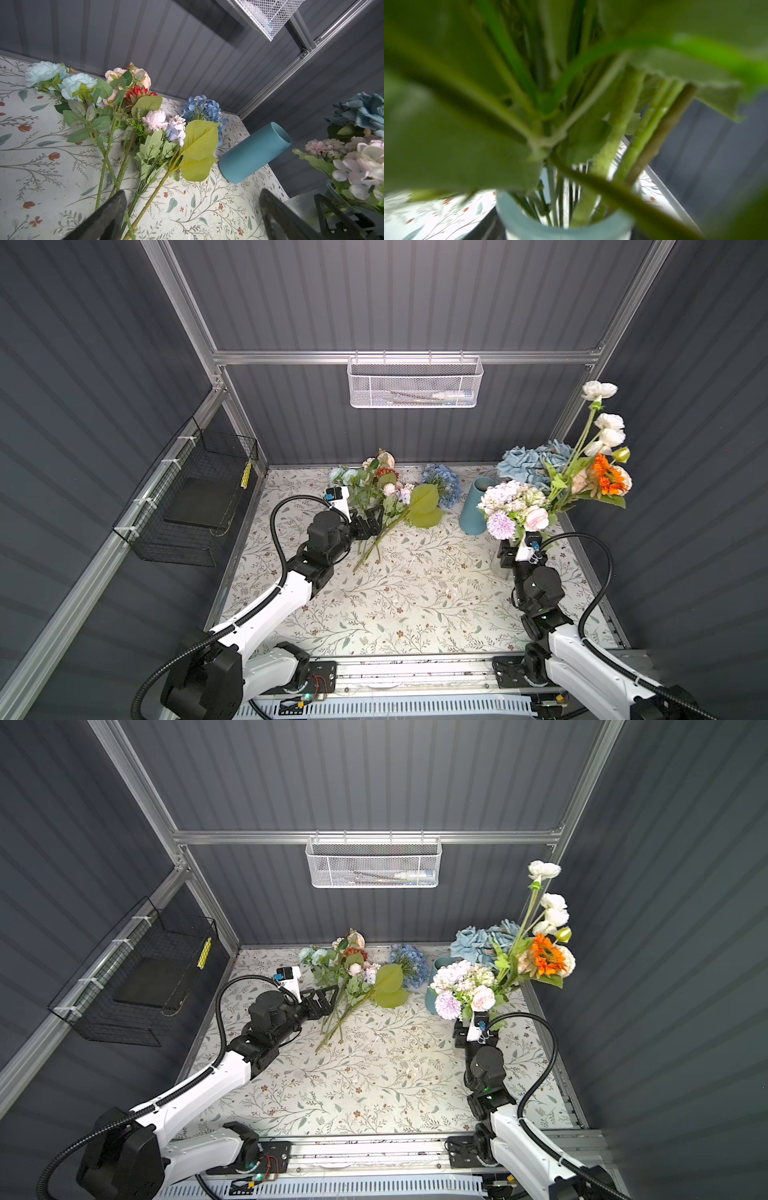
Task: Arrange the flowers into the vase
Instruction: 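Grip the clear glass vase with the right gripper and slide it farther away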
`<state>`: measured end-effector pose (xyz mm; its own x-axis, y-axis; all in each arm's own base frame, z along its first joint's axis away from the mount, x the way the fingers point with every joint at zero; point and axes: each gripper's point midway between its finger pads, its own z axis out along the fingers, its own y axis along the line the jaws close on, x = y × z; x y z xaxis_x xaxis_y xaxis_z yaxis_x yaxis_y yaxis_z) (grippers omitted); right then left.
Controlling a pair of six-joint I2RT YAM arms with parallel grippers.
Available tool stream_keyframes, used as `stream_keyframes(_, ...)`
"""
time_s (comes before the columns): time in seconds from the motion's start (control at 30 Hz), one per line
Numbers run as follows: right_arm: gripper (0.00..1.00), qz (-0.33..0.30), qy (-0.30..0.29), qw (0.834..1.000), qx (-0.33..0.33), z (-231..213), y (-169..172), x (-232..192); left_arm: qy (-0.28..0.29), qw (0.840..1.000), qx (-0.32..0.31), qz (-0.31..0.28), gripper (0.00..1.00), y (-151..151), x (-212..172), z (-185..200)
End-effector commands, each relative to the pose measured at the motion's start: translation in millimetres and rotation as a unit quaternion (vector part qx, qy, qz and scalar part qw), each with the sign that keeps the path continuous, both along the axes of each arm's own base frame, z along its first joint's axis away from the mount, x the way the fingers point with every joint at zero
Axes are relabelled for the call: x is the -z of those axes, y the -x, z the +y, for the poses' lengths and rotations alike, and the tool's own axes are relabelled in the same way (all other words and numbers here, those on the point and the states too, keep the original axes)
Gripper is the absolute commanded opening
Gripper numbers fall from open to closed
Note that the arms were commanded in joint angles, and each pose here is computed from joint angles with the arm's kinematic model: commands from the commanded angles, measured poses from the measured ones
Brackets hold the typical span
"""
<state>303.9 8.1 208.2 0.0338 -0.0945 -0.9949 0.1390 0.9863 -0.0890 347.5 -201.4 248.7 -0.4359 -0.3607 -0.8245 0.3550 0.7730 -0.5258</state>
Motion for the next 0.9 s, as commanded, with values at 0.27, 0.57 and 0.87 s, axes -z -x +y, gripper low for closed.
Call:
stream_keyframes(0.27,0.25,-0.155,-0.015,0.988,0.001,-38.5,-60.0,-108.0,-0.003,1.000,0.000,-0.006,0.99,-2.2,-1.3,0.6)
stream_keyframes(0.57,0.26,-0.204,0.005,0.979,-0.018,-43.2,-139.6,-121.7,-0.017,1.000,-0.007,-0.001,0.99,-8.3,-0.3,0.7)
stream_keyframes(0.87,0.27,-0.178,0.000,0.983,-0.033,-46.8,-190.9,-92.7,-0.027,0.999,-0.025,-0.002,0.99,-10.6,-0.2,7.3)
